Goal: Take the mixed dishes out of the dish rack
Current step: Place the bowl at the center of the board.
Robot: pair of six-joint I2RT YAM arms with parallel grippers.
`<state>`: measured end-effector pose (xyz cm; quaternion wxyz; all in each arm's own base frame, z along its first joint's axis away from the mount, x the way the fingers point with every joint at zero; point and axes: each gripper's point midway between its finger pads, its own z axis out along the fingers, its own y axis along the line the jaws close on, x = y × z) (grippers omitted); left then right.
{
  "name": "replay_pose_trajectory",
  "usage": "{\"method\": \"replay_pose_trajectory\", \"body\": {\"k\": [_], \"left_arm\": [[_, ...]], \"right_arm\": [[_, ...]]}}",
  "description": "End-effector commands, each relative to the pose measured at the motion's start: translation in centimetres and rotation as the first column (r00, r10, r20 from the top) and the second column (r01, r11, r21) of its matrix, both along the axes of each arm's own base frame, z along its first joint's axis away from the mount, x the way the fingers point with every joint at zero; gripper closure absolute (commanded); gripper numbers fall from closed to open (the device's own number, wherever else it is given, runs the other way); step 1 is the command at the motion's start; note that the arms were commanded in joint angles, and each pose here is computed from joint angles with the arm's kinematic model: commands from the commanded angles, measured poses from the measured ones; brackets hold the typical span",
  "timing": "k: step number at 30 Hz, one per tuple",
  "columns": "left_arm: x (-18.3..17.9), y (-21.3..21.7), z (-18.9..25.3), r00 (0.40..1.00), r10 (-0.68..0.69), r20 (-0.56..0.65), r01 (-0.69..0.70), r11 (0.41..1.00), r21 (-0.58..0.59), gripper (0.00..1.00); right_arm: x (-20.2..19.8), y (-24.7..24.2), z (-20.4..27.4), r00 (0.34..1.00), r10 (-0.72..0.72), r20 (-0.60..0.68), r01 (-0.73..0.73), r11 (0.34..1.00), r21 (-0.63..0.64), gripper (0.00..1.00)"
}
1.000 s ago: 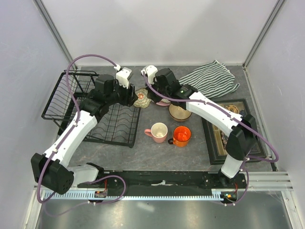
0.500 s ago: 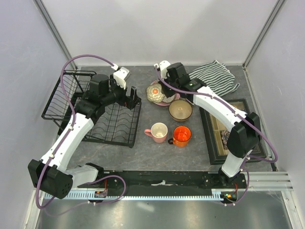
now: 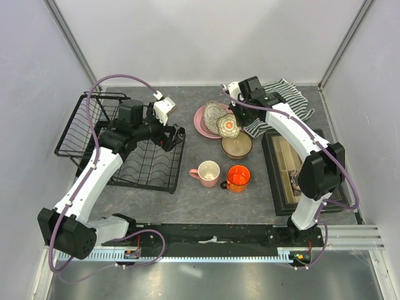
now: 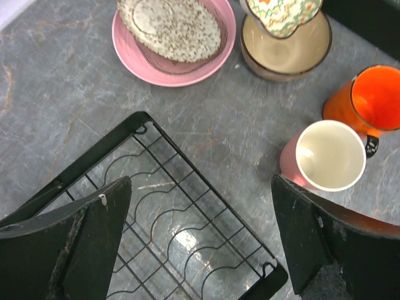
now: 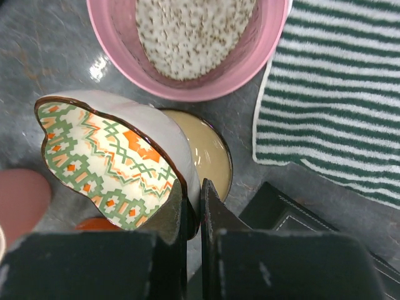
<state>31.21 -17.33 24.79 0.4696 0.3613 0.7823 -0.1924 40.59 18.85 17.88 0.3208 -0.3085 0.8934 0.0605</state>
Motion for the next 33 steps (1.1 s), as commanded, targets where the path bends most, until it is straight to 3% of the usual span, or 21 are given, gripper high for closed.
{"method": "replay_pose_trajectory", "body": {"k": [1,19,33], "left_arm": [[-0.2,-0.1,0.3,0.997,-0.065,0.029,0.064,0.998,0.028,0.01],[-0.6,-0.2,-0.5,0.996,-0.088,-0.001,0.088,0.995,0.041,0.01],[-0.9,-0.2,-1.2,0.995,-0.1,-0.014,0.101,0.994,0.043,0.01]], "right_arm": [[0.0,-1.4,-1.0,0.998,0.038,-0.05,-0.04,0.998,-0.05,1.0],[-1.4,-2.1,-8.4,0.969,0.08,-0.235,-0.104,0.991,-0.09,1.0],[-1.3,-2.5,-10.6,0.964,0.081,-0.253,-0.113,0.987,-0.117,0.97]]}}
